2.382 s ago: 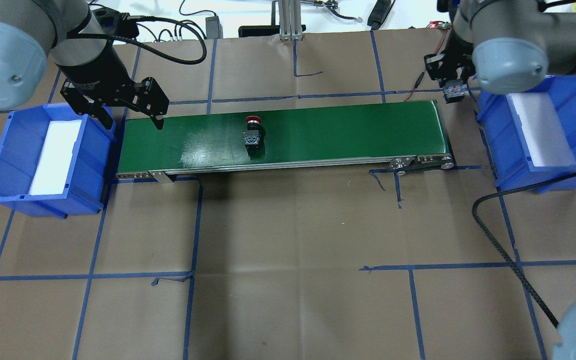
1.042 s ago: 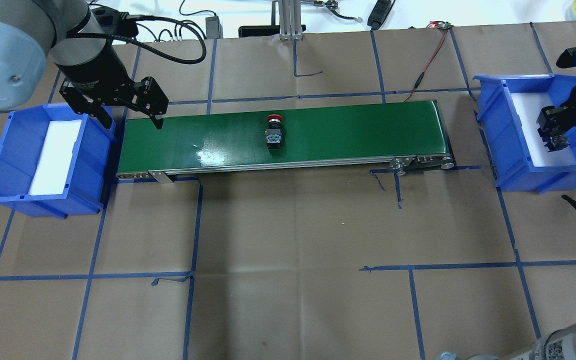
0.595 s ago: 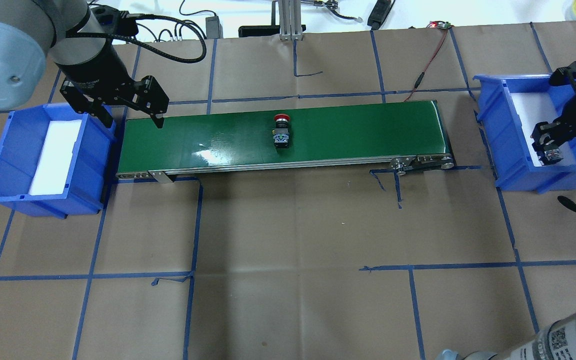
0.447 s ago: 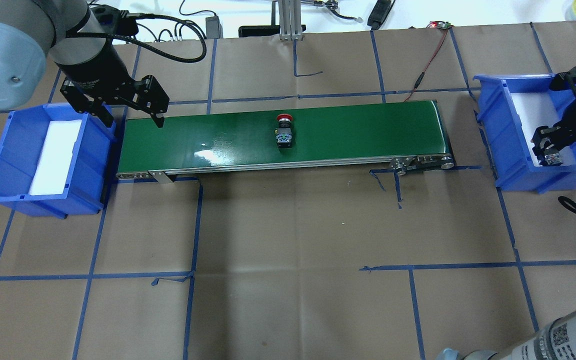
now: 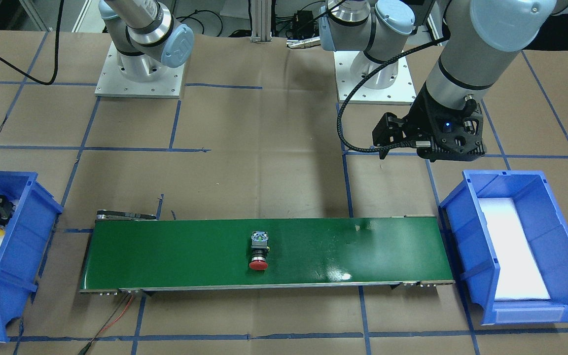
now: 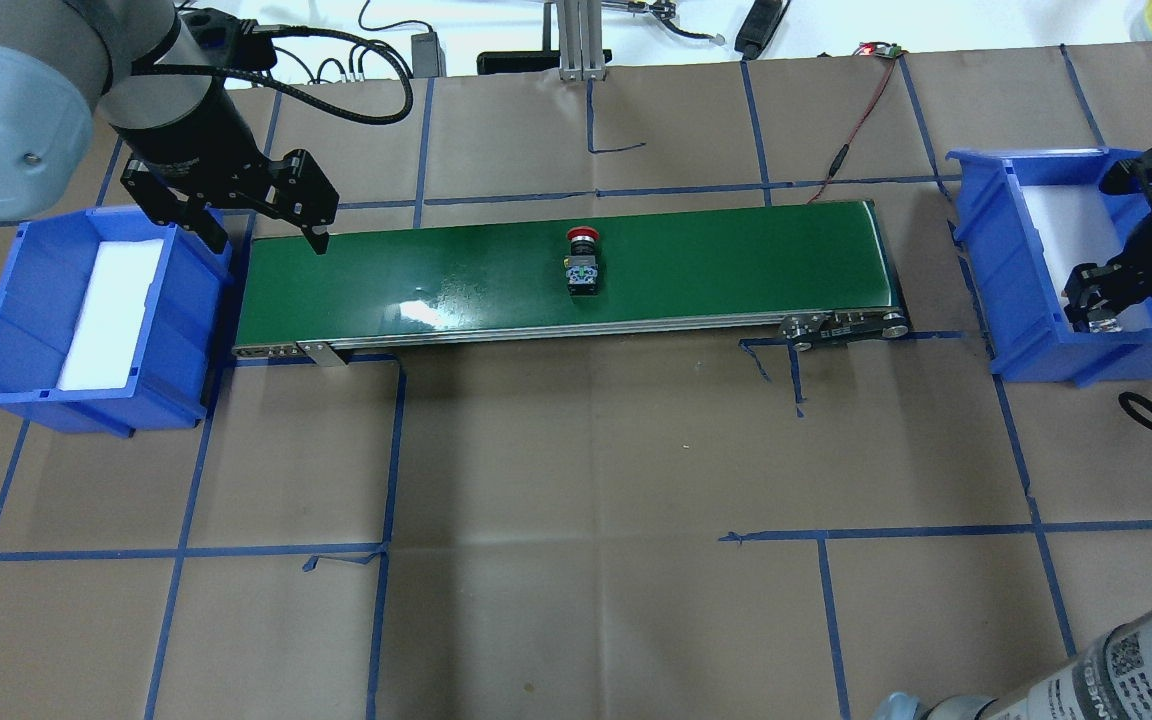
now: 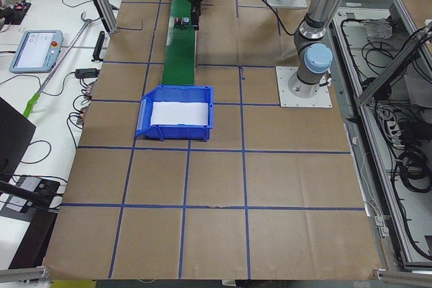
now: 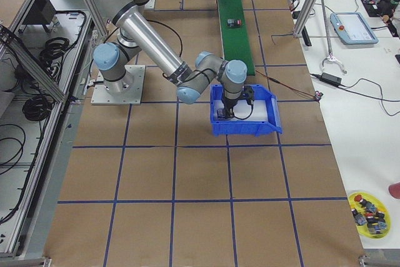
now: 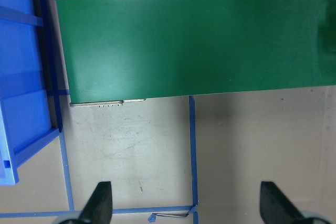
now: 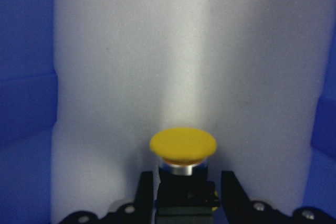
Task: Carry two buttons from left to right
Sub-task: 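Carry the yellow button into the bin and lower it onto the foam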
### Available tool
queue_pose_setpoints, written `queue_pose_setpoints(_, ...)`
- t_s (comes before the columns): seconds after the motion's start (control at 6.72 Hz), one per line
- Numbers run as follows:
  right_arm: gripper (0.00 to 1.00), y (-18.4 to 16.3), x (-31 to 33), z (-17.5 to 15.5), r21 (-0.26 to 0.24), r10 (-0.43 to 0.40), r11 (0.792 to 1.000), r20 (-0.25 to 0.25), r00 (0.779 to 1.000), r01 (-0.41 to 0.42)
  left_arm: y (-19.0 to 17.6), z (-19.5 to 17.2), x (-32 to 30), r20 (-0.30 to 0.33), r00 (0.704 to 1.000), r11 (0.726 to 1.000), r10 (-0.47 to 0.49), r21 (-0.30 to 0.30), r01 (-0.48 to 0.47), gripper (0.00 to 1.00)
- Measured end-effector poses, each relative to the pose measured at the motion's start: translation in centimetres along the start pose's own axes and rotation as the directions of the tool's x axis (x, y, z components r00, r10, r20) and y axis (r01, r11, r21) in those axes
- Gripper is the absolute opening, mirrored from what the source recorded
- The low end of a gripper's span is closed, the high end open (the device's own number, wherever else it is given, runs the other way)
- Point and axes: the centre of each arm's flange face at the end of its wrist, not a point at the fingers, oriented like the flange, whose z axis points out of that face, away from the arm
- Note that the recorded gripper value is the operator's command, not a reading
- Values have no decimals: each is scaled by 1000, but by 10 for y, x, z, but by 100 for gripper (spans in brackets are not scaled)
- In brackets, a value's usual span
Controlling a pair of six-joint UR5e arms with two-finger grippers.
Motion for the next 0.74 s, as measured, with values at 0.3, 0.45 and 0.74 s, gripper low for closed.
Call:
queue_pose_setpoints(0.3,100,-1,0,0,7,3,1000,5,1000,-3,0,0,0,2,1000,1000,0,0,0,100)
queue_pose_setpoints(0.45,100,-1,0,-2,9,5,1000,4,1000,-5,0,0,0,3,1000,1000,0,0,0,100)
queue_pose_setpoints(0.74,100,-3,-2,-16,24,11,1000,-12,1000,-11,0,0,0,3,1000,1000,0,0,0,100)
